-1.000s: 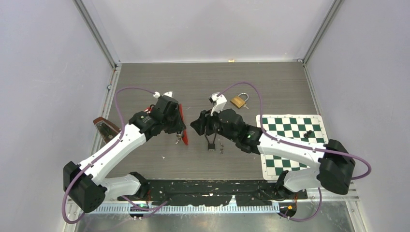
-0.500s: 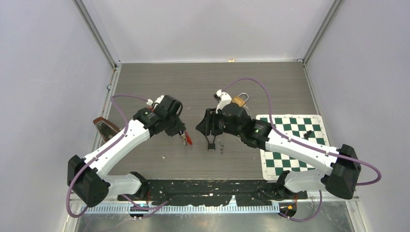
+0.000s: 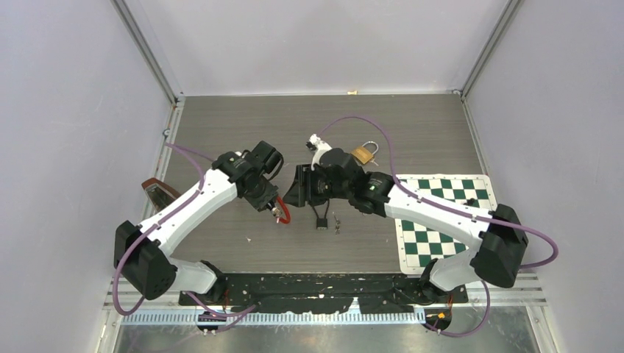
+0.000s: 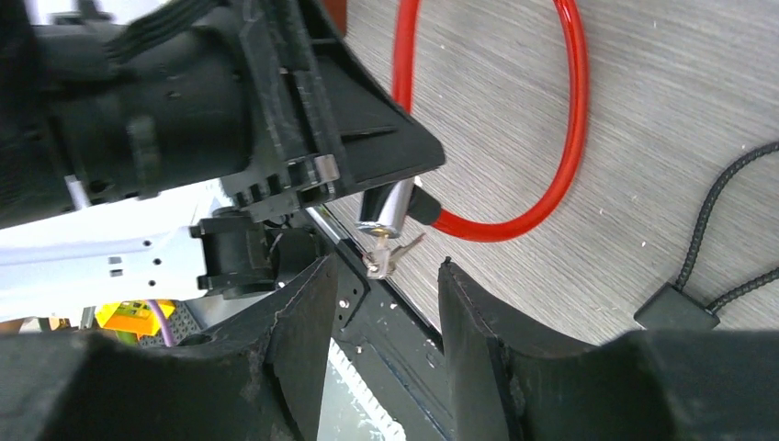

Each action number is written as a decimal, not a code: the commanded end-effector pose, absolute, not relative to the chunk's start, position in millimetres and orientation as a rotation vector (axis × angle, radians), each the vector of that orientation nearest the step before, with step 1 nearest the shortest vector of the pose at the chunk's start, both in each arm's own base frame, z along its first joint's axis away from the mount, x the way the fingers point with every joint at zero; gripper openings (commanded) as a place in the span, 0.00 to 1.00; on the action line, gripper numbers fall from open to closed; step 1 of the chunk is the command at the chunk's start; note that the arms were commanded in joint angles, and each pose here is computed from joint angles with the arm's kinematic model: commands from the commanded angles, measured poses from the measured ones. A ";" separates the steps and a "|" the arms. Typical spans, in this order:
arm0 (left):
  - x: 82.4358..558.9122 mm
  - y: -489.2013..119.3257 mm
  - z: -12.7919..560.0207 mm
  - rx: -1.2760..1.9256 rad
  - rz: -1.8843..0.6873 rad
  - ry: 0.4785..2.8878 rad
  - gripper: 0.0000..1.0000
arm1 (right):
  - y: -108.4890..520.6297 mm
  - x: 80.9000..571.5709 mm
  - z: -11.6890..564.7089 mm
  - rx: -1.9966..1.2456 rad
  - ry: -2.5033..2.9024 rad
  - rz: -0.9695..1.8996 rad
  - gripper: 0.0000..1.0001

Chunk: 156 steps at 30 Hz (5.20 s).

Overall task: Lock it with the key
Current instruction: Lock the lock.

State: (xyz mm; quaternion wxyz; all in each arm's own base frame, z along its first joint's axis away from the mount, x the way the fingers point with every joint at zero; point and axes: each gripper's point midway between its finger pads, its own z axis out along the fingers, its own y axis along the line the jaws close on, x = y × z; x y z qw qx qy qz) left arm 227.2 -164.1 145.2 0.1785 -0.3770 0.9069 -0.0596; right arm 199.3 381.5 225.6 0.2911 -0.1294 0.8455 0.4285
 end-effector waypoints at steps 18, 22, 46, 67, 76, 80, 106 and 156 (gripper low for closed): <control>248.6 -158.5 139.7 -1.204 -0.107 2.439 0.00 | 387.4 190.3 229.1 -0.227 2.358 1.280 0.49; 258.6 -156.8 149.4 -1.225 -0.129 2.371 0.00 | 368.8 202.1 223.1 -0.002 2.348 1.241 0.50; 292.6 -172.1 140.0 -1.266 -0.116 2.308 0.00 | 359.2 219.9 218.1 -0.107 2.319 1.150 0.47; 299.1 -166.4 141.8 -1.127 -0.135 2.280 0.00 | 387.6 219.4 190.6 -0.107 2.406 1.423 0.48; 306.9 -158.7 140.9 -0.916 -0.077 2.280 0.00 | 372.2 234.4 160.5 -0.229 2.438 1.208 0.49; 301.7 -163.6 138.8 -0.863 -0.137 2.306 0.00 | 361.0 252.4 148.9 -0.347 2.325 1.057 0.47; 225.6 -145.3 40.2 -0.939 -0.306 2.480 0.00 | 376.1 306.6 29.0 -0.187 2.542 0.367 0.46; 202.5 -170.3 58.7 0.018 -0.567 2.508 0.76 | 403.8 306.5 1.0 -0.493 2.520 0.243 0.05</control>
